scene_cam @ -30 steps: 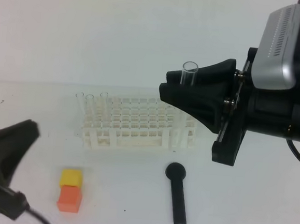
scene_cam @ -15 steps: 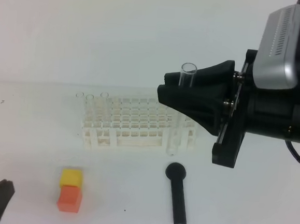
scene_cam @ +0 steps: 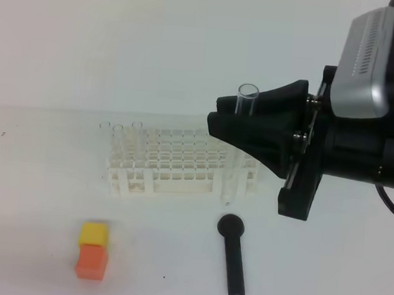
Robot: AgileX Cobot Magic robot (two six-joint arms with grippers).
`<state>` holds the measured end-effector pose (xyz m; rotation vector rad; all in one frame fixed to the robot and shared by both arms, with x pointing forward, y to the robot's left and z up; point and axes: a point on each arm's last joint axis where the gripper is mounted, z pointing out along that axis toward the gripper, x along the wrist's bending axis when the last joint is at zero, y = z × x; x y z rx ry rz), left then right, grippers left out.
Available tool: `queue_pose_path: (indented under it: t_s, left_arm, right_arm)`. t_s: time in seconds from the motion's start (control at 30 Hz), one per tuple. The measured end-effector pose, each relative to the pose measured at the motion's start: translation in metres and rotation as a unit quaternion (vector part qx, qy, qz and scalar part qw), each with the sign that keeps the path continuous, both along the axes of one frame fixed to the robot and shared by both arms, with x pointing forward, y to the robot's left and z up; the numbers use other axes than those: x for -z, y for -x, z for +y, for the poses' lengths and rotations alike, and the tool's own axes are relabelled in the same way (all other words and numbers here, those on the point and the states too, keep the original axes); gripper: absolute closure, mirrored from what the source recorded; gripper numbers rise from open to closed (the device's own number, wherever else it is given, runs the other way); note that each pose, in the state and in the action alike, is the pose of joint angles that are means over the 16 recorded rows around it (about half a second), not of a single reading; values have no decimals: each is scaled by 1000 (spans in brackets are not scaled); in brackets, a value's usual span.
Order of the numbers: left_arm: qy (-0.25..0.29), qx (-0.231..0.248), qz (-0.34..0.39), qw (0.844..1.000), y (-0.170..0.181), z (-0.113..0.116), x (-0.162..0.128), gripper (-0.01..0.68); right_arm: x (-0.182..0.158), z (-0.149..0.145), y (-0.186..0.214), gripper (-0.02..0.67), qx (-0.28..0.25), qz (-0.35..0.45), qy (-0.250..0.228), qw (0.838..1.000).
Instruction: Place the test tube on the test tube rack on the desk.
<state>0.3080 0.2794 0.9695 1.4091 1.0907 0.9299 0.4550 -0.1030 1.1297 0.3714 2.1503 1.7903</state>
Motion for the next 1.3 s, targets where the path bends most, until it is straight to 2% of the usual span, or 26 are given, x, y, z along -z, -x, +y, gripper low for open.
queue_pose_path:
  t_s: [0.43, 0.93, 1.17, 1.3]
  left_arm:
    - [-23, -25, -22, 999, 0, 6, -5, 674]
    - [-17, -29, -18, 999, 0, 6, -4, 674]
    - [-22, -35, -21, 999, 0, 6, -5, 674]
    - [-32, -15, -17, 999, 1, 2, -2, 674]
  right_arm:
    - [2, -4, -8, 529, 51, -3, 12, 999]
    - [3, -5, -9, 529, 54, -6, 17, 998]
    - [10, -6, -10, 529, 56, -9, 51, 997]
    - [19, -9, -14, 529, 82, 6, 79, 993]
